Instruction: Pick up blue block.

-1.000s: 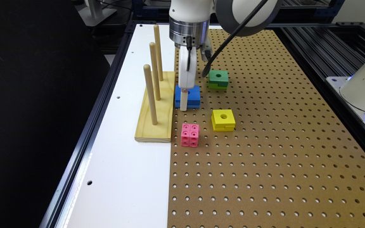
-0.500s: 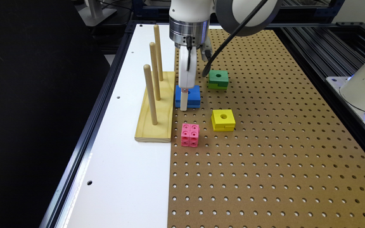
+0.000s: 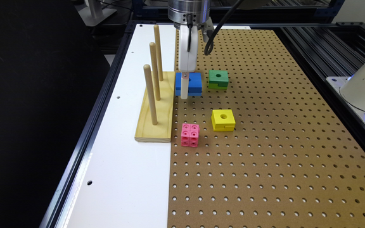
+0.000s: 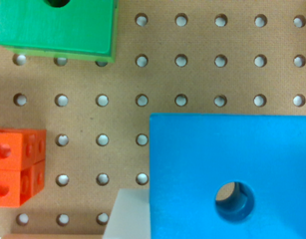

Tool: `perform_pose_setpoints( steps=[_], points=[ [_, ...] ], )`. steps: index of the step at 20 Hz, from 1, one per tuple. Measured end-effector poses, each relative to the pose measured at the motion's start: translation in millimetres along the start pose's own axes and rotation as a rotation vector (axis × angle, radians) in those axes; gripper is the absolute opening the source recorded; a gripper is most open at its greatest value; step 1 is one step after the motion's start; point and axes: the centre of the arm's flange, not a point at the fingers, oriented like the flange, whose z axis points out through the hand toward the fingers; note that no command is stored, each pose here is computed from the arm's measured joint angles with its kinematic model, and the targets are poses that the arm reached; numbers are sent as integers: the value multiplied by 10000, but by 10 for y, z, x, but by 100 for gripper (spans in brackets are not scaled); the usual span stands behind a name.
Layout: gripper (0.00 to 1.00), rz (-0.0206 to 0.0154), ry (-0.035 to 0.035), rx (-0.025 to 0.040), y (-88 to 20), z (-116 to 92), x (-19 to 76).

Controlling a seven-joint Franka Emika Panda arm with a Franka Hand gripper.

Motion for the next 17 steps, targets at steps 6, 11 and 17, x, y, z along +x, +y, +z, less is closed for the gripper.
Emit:
perform_pose_setpoints(
  steps=[6, 11, 17],
  points=[
    [0, -33, 115, -7, -14, -456, -3],
    [0, -50, 97, -81, -1, -652, -29],
    [0, -58, 220, -6, -9, -858, -31]
  ],
)
